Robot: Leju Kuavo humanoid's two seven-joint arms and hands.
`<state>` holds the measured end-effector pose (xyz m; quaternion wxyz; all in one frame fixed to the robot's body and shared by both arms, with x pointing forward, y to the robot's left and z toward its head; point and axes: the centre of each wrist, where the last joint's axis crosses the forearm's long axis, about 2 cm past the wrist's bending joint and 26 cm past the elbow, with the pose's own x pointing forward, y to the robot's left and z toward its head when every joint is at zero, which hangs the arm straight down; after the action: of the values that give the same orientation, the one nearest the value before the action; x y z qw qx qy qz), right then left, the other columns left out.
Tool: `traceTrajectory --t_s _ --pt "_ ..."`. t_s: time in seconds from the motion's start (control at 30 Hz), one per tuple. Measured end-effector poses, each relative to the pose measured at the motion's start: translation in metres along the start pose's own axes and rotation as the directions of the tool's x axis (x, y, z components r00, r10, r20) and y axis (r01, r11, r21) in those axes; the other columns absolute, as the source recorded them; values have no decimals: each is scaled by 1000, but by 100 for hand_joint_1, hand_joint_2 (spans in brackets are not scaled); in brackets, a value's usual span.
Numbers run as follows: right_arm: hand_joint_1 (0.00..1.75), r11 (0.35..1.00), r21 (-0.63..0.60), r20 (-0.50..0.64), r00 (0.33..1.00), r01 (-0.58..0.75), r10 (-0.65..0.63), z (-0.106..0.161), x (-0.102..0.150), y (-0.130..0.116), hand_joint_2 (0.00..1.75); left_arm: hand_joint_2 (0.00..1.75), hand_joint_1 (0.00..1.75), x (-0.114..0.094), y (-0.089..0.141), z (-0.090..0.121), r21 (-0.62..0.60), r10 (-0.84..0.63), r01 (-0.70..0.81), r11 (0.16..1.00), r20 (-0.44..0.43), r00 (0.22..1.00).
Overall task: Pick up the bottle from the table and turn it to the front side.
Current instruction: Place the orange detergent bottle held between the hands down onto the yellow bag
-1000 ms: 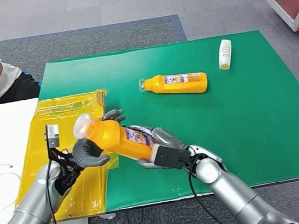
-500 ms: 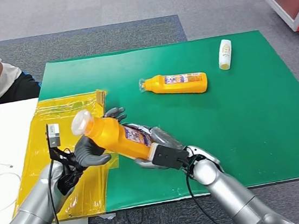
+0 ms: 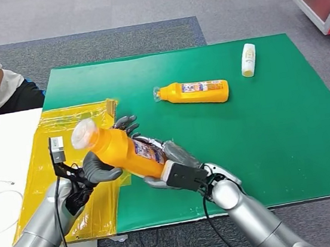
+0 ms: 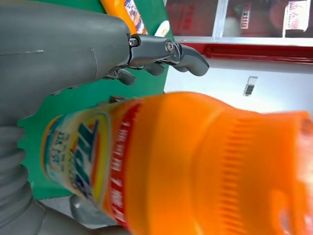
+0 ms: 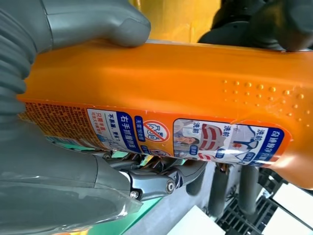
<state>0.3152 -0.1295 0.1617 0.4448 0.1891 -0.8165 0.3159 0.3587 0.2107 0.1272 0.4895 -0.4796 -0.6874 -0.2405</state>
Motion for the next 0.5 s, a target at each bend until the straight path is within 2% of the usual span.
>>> traceTrajectory --t_s 0.27,0.5 --pt "175 998 19 -42 997 -60 61 -2 -3 10 175 175 0 1 -1 -6 -2 -5 5 1000 11 1000" --pt "175 998 27 -80 995 -58 60 -3 -12 18 175 175 0 2 -4 -14 -11 2 -2 1000 17 1000"
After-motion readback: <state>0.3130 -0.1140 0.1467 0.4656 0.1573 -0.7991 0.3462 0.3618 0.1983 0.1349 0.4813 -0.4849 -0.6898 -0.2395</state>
